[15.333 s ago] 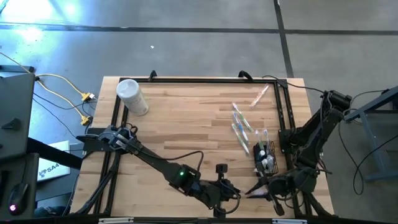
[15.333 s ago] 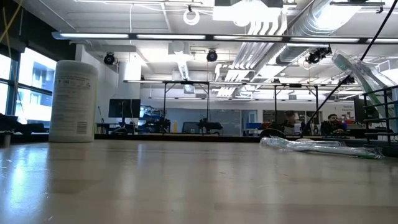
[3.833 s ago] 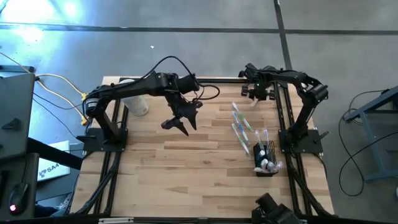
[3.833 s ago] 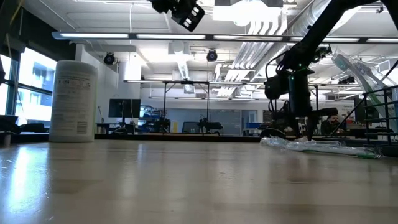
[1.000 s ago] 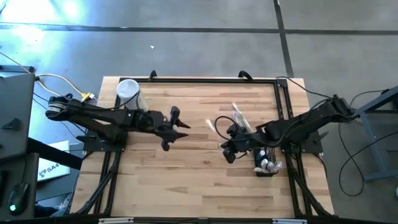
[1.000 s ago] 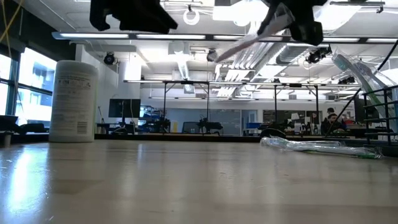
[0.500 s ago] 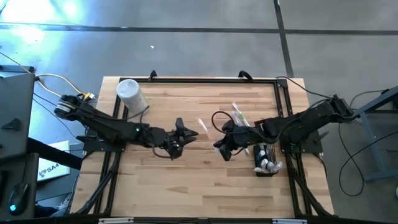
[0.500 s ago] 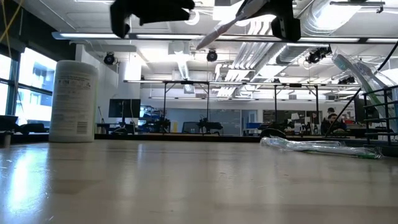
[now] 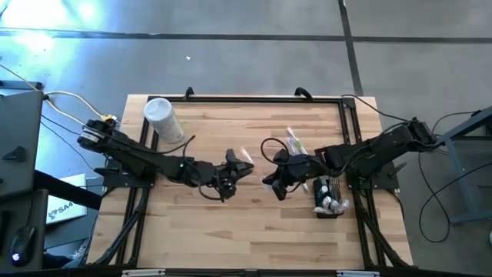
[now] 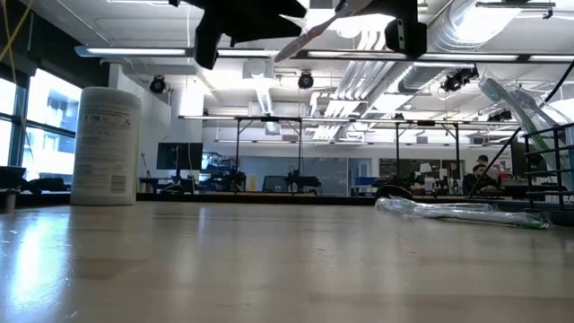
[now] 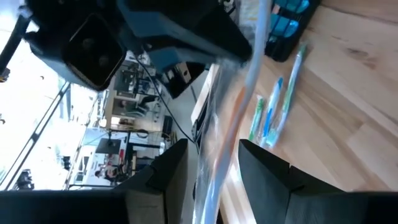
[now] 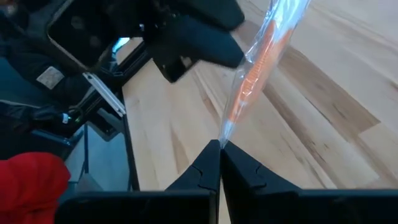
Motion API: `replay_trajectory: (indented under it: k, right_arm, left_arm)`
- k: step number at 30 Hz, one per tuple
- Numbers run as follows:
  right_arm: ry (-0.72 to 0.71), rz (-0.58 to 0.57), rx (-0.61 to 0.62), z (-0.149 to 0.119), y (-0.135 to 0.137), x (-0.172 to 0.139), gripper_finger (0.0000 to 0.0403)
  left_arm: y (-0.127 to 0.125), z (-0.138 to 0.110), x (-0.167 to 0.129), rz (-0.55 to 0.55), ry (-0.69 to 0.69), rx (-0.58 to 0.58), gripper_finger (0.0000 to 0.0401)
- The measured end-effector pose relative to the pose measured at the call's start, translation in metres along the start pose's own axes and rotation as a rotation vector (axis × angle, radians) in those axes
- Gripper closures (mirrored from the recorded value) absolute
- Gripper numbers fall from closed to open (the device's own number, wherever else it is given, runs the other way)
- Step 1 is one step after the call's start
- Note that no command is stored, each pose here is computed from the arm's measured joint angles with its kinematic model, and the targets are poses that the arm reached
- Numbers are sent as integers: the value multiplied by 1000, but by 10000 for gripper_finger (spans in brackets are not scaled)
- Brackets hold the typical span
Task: Pick & Place toothbrushing station
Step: Put the orange toothbrush into the black mesh organizer
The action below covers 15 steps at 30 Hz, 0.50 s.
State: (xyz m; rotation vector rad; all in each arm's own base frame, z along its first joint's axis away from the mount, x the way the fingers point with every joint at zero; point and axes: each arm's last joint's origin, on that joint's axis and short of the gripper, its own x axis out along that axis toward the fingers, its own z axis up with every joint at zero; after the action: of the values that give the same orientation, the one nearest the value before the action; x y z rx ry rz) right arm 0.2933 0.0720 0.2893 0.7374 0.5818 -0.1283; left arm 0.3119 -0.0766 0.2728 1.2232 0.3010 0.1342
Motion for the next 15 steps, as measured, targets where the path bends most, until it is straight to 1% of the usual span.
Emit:
replay_trajectory:
  k: [6, 9, 15]
  right_arm:
    - [-5, 20, -5, 1, 2, 0, 401]
    - [-8, 45, -9, 1, 4, 0, 401]
    - [-1, 67, -17, -2, 8, -1, 401]
  left_arm:
    - [-1, 4, 10, 24, 69, 4, 263]
    - [-3, 4, 14, 31, 108, 27, 263]
    - [-1, -3, 19, 31, 148, 31, 264]
